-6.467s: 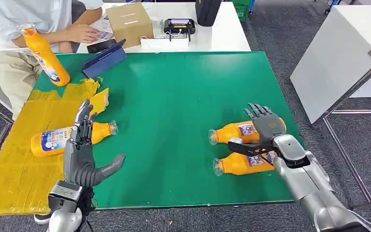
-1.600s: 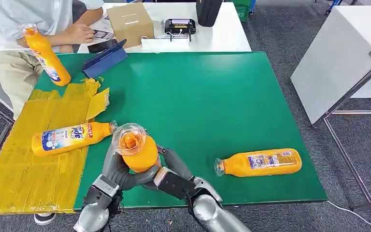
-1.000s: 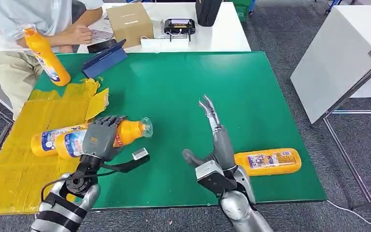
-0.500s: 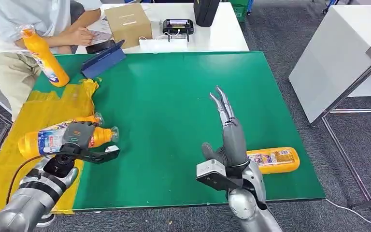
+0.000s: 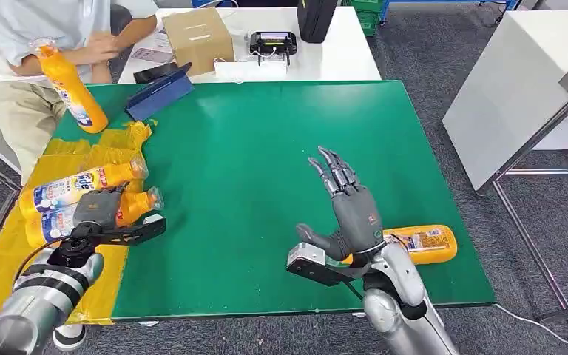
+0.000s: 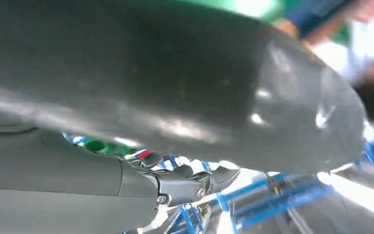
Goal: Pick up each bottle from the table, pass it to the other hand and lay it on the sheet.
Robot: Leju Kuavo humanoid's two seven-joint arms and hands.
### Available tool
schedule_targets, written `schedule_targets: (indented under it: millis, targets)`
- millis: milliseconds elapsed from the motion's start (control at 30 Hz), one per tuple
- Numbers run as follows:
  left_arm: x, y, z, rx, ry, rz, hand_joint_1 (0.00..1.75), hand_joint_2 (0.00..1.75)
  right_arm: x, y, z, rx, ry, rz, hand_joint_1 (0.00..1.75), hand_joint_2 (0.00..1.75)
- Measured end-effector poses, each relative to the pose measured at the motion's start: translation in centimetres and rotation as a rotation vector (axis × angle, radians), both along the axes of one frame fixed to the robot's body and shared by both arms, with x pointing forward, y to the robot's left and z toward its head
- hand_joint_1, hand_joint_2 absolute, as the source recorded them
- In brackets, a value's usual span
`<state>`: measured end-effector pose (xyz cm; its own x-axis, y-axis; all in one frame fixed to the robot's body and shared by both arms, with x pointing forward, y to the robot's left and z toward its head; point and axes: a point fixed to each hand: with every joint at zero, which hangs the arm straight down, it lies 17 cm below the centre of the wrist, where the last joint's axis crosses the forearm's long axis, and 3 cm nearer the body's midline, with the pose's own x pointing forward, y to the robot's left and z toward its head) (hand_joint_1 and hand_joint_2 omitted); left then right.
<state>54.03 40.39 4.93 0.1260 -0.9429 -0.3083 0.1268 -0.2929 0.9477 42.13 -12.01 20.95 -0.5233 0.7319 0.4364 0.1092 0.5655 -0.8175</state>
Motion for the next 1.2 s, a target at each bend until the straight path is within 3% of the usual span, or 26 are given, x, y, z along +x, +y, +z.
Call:
schedule_targets:
  millis: [167, 500, 733, 933, 1200]
  targets:
    - [-0.9, -1.3, 0.4, -0.127, -0.077, -0.025, 0.0, 1.75, 0.7, -2.9, -4.9, -0.193, 0.079, -0.039, 0.0, 0.0]
    - [-2.3, -4.2, 1.9, -0.288, -0.181, -0.077, 0.0, 1.75, 1.0, -8.0, -9.7, -0.388, 0.171, -0.076, 0.0, 0.0]
    - [-4.1, -8.7, 6.4, -0.539, -0.334, -0.194, 0.0, 1.75, 0.6, -13.6, -12.3, -0.496, 0.232, -0.148, 0.0, 0.0]
    - [-7.4, -12.8, 12.4, -0.88, -0.486, -0.336, 0.0, 1.75, -0.8, -19.0, -14.7, -0.548, 0.327, -0.215, 0.0, 0.0]
    - [-11.3, -16.0, 18.2, -1.078, -0.591, -0.493, 0.0, 1.75, -2.8, -25.1, -17.6, -0.604, 0.451, -0.299, 0.0, 0.0]
